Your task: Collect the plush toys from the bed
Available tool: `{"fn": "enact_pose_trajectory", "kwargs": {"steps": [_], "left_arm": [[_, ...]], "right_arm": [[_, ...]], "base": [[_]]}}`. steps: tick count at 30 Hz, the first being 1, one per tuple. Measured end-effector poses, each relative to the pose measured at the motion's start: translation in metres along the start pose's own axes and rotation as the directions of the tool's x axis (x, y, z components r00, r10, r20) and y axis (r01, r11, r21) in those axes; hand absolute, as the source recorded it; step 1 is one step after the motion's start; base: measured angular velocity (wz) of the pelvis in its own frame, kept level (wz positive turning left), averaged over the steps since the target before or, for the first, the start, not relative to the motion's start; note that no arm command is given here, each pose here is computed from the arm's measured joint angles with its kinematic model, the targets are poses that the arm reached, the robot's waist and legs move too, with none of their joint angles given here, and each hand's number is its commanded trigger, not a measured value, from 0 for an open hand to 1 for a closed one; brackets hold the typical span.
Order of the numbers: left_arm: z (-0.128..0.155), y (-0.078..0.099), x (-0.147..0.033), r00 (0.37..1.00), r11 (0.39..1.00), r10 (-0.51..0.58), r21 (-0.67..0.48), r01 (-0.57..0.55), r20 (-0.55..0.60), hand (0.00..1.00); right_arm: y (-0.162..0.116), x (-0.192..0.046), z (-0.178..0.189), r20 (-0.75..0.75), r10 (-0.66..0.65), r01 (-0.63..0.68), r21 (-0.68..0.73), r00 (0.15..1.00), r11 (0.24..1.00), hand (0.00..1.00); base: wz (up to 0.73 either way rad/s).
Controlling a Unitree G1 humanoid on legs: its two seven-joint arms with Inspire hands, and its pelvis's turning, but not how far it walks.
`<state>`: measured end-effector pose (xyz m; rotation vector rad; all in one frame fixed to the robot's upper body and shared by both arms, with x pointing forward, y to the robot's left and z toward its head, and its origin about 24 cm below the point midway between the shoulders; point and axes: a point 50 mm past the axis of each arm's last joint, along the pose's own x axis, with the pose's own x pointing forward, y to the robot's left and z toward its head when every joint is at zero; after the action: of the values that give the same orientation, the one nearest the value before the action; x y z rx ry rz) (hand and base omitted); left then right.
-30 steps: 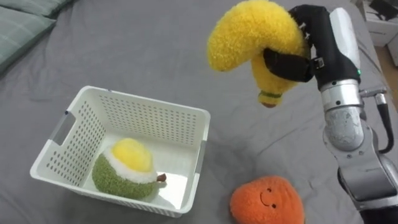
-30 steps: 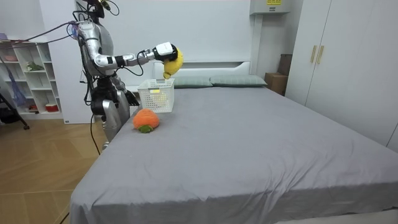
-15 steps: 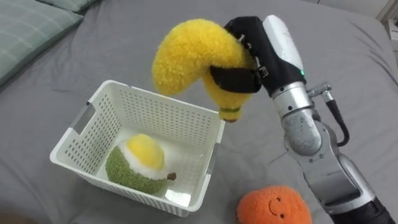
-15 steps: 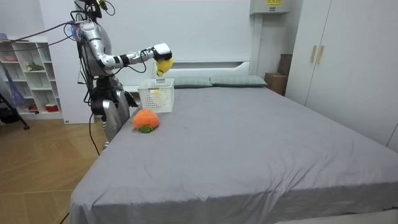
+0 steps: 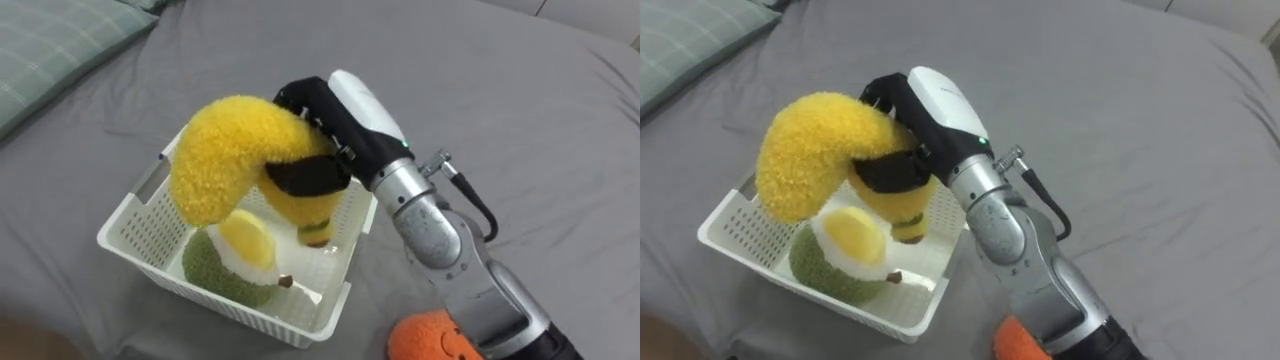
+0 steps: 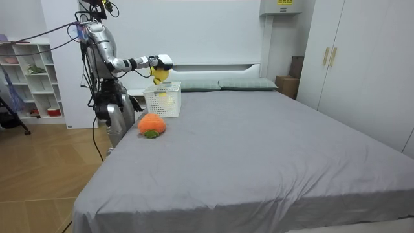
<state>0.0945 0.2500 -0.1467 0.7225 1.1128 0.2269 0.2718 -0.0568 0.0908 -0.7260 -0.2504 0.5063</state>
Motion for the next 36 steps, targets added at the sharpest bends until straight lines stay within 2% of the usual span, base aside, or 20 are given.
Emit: {"fn": "enact_pose_trajectory", "kwargs": {"steps": [1, 3, 6, 7, 18, 36], "left_arm": [[0.000, 0.000, 0.000, 1.000, 1.000, 0.003, 0.013, -0.003, 0.001, 0.00], [-0.001, 0.000, 0.000, 1.000, 1.000, 0.009, 0.029, -0.009, -0.001, 0.00], [-0.001, 0.000, 0.000, 1.000, 0.999, 0.015, 0.033, -0.015, -0.007, 0.00], [-0.001, 0.000, 0.000, 1.000, 0.999, 0.015, 0.033, -0.015, -0.006, 0.00], [0.001, -0.001, -0.001, 1.000, 0.999, 0.030, 0.041, -0.030, 0.004, 0.00], [-0.002, -0.003, -0.001, 1.000, 0.998, -0.011, 0.062, 0.012, -0.012, 0.00]], "right_arm": [[0.005, 0.001, -0.002, -0.014, 0.029, -0.028, 0.009, 0.999, 1.000, 0.76], [0.010, 0.001, -0.008, -0.041, 0.060, -0.059, 0.012, 0.997, 0.998, 0.62], [0.016, 0.002, -0.007, -0.046, 0.084, -0.084, 0.013, 0.995, 0.996, 0.09], [0.017, 0.002, -0.006, -0.043, 0.090, -0.090, 0.013, 0.995, 0.996, 0.01], [0.032, 0.002, -0.012, -0.073, 0.140, -0.139, 0.017, 0.988, 0.990, 0.00], [0.033, 0.003, -0.017, -0.094, 0.150, -0.148, 0.028, 0.984, 0.989, 0.00]], "base": [[0.00], [0.05], [0.06], [0.07], [0.04], [0.00]]}}
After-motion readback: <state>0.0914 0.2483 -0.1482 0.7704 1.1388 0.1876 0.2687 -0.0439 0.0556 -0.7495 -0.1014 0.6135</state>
